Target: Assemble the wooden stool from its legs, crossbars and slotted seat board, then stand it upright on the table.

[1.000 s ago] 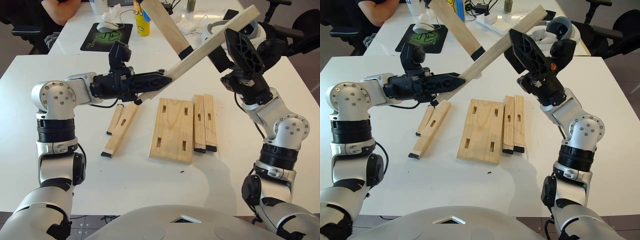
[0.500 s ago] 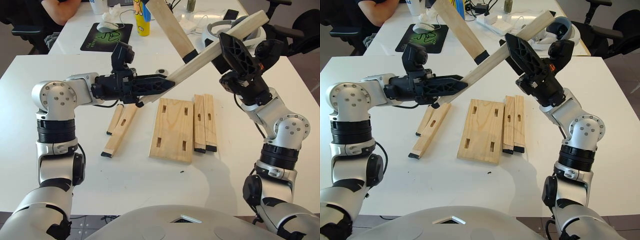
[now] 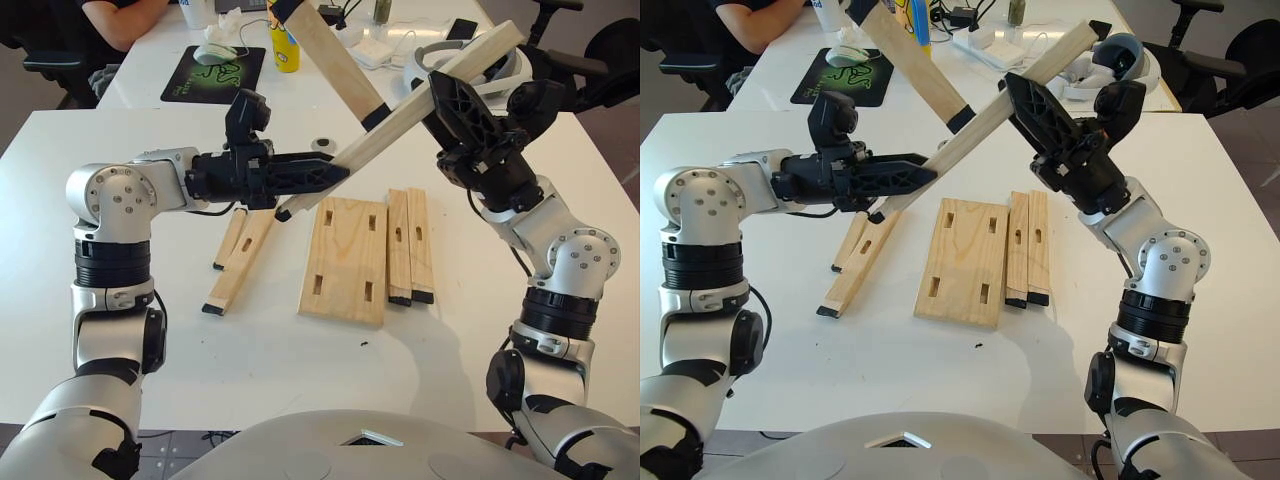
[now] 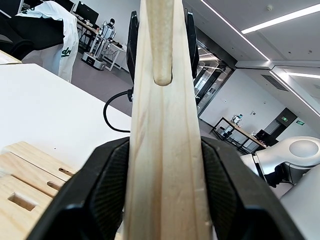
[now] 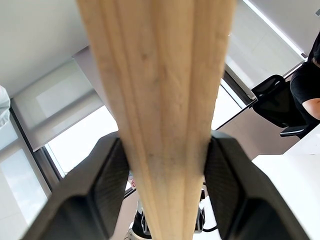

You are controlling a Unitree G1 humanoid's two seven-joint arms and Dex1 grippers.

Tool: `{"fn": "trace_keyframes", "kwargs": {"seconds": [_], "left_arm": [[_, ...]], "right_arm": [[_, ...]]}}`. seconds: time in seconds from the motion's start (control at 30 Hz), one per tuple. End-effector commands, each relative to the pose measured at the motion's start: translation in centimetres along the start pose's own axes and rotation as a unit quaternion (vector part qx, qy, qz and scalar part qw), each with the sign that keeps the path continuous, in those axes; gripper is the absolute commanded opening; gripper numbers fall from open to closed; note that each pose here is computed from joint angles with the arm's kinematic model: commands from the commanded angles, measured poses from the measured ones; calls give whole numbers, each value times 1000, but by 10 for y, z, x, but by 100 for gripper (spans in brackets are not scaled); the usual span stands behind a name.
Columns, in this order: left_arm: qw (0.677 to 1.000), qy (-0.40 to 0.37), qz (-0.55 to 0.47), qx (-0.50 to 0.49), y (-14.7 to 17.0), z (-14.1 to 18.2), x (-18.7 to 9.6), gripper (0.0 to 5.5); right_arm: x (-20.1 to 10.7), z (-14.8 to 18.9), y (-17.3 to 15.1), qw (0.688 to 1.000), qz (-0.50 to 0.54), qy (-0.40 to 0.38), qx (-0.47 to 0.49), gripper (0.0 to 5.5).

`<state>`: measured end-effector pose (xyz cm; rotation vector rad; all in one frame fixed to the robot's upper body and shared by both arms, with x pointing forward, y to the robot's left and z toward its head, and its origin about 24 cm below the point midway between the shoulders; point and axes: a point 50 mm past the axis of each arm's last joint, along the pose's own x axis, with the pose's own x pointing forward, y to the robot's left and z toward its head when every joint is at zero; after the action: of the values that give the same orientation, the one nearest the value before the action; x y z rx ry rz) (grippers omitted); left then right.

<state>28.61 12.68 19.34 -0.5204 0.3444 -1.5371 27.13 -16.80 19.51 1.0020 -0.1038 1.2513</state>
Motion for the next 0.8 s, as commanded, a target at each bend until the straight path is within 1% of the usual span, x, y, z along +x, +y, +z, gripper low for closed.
{"fn": "trace_keyframes", "kwargs": {"seconds": [0.03,0.1,0.17,0.27,0.3,0.37,0.5,0.57,0.7,0.8], "left_arm": [[1000,3,20,13,3,0,-3,245],[999,-6,29,14,5,1,-4,265],[999,4,49,11,5,-3,-11,295],[997,16,71,10,0,-13,-28,345],[996,14,82,12,-4,-14,-38,348],[996,11,93,16,-8,-14,-47,348],[986,-55,155,39,-22,4,-89,348],[978,-75,189,45,-21,9,-105,348],[973,-81,211,40,-16,5,-114,348],[973,-82,213,32,-9,-3,-110,348]], "right_arm": [[-1,6,0,999,-7,-21,-26,208],[-3,8,-2,999,-19,-29,-35,208],[-8,10,-2,998,-21,-37,-38,207],[-15,12,-2,998,-27,-27,-57,207],[-19,13,-1,997,-33,-23,-70,207],[-23,15,0,996,-39,-18,-83,207],[-43,16,5,991,-62,36,-114,207],[-53,20,12,989,-61,57,-122,207],[-60,20,21,983,-58,102,-140,207],[-65,14,25,975,-57,148,-156,207]]}}
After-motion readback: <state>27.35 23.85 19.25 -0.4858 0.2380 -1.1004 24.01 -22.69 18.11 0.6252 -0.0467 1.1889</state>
